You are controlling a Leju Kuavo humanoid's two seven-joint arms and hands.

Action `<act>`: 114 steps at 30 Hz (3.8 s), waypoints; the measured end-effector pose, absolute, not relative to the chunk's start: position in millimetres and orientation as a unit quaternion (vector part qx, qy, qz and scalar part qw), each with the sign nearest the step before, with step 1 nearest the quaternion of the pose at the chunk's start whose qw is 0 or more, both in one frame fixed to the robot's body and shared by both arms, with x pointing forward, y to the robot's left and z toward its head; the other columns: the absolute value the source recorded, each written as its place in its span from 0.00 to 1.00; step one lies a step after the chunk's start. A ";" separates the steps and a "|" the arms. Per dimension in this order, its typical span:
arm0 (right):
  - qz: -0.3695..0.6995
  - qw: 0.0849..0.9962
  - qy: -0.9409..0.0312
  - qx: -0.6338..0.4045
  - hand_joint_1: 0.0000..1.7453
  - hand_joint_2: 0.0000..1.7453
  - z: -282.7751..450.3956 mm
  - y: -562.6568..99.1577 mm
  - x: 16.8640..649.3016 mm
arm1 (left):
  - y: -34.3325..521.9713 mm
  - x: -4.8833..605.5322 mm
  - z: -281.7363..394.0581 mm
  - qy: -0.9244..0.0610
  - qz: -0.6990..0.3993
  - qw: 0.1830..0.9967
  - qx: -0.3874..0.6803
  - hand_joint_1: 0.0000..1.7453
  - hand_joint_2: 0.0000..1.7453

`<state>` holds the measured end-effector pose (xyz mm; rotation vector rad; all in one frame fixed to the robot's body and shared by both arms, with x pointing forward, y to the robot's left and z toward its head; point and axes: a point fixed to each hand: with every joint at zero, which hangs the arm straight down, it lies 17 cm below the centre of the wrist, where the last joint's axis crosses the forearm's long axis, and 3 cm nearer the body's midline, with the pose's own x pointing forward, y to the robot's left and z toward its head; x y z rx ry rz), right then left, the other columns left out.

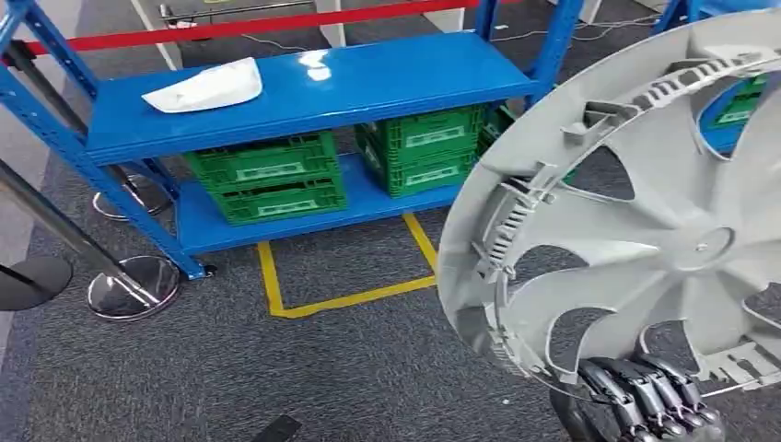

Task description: Take the parts from the cabinet and place them on the table.

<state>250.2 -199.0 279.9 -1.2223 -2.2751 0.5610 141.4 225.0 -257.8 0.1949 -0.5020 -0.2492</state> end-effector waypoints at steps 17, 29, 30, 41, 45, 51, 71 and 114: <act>0.222 0.255 -0.829 -0.446 1.00 1.00 271.7 -192.0 251.7 | 226.3 137.5 -260.0 -0.234 -0.122 0.960 0.095 0.00 1.00; 0.226 0.252 -0.827 -0.448 1.00 1.00 270.7 -193.5 251.2 | 222.8 139.5 -258.3 -0.244 -0.124 0.957 0.094 0.00 1.00; 0.226 0.252 -0.827 -0.449 1.00 1.00 270.8 -193.7 251.1 | 223.1 139.9 -258.1 -0.246 -0.124 0.957 0.094 0.00 1.00; 0.224 0.255 -0.827 -0.448 1.00 1.00 269.7 -194.4 251.0 | 225.4 138.3 -259.3 -0.238 -0.126 0.958 0.098 0.00 1.00; 0.221 0.255 -0.828 -0.447 1.00 1.00 270.3 -195.0 251.5 | 227.6 136.3 -259.9 -0.236 -0.127 0.958 0.100 0.00 1.00; 0.219 0.255 -0.829 -0.447 1.00 1.00 270.7 -196.3 251.5 | 224.7 140.1 -258.4 -0.242 -0.128 0.957 0.099 0.00 1.00; 0.213 0.263 -0.833 -0.437 1.00 1.00 267.5 -195.0 252.6 | 227.0 136.6 -260.1 -0.232 -0.128 0.959 0.102 0.00 1.00; 0.226 0.268 -0.812 -0.467 1.00 1.00 265.4 -205.3 245.2 | 205.8 149.2 -251.3 -0.269 -0.110 0.952 0.093 0.00 1.00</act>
